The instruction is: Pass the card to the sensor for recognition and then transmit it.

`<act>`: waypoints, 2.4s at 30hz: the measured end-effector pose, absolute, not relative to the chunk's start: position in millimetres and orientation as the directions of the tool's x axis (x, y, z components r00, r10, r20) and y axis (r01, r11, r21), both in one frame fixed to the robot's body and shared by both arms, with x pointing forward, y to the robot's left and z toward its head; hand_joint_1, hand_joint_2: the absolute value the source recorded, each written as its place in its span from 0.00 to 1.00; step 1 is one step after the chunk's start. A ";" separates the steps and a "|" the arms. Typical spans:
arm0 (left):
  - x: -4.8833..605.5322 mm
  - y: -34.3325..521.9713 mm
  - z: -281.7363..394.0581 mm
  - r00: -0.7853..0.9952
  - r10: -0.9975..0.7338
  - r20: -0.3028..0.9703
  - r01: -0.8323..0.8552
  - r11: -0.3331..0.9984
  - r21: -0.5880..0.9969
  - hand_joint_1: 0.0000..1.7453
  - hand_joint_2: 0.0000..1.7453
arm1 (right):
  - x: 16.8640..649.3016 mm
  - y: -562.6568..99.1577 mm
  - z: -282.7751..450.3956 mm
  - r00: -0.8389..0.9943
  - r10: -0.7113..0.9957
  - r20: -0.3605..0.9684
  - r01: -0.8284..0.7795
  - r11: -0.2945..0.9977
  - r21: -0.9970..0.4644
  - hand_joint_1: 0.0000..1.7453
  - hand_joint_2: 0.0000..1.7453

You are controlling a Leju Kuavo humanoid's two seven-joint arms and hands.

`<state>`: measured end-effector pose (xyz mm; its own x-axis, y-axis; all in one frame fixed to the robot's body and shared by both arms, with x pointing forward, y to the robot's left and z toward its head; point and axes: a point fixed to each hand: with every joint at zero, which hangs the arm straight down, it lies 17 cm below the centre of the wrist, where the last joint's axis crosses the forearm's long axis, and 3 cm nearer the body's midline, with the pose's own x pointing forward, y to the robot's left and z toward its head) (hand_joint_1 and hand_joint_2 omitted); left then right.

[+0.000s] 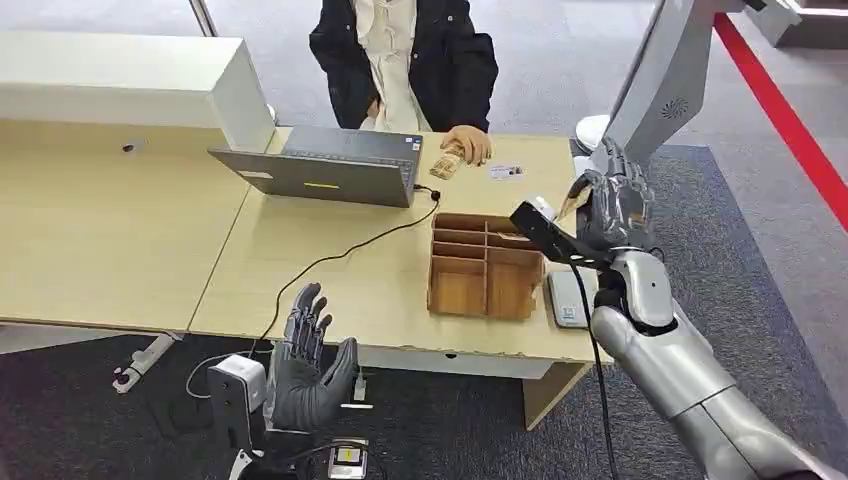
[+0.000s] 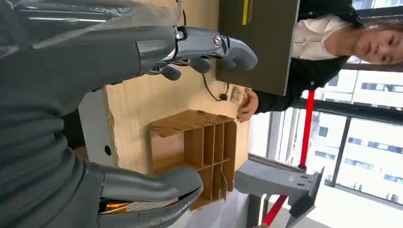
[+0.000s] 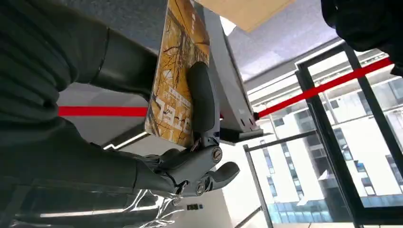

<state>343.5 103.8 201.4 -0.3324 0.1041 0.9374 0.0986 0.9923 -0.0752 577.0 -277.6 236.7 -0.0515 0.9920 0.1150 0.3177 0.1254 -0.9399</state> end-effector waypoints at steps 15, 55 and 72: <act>346.6 102.7 200.8 -0.308 0.095 0.946 0.100 0.993 -0.067 0.00 1.00 | 572.0 -347.5 179.6 0.150 0.986 0.077 0.211 0.044 -0.977 1.00 1.00; 345.9 74.6 210.5 -0.295 0.131 0.947 0.234 0.970 -0.061 0.00 1.00 | 514.1 -379.9 94.0 0.242 0.960 0.139 0.039 0.134 -0.990 1.00 1.00; 345.0 69.9 212.2 -0.300 0.133 0.945 0.255 0.965 -0.054 0.00 1.00 | 548.6 -335.9 100.0 0.188 0.953 0.238 0.058 0.231 -0.971 1.00 1.00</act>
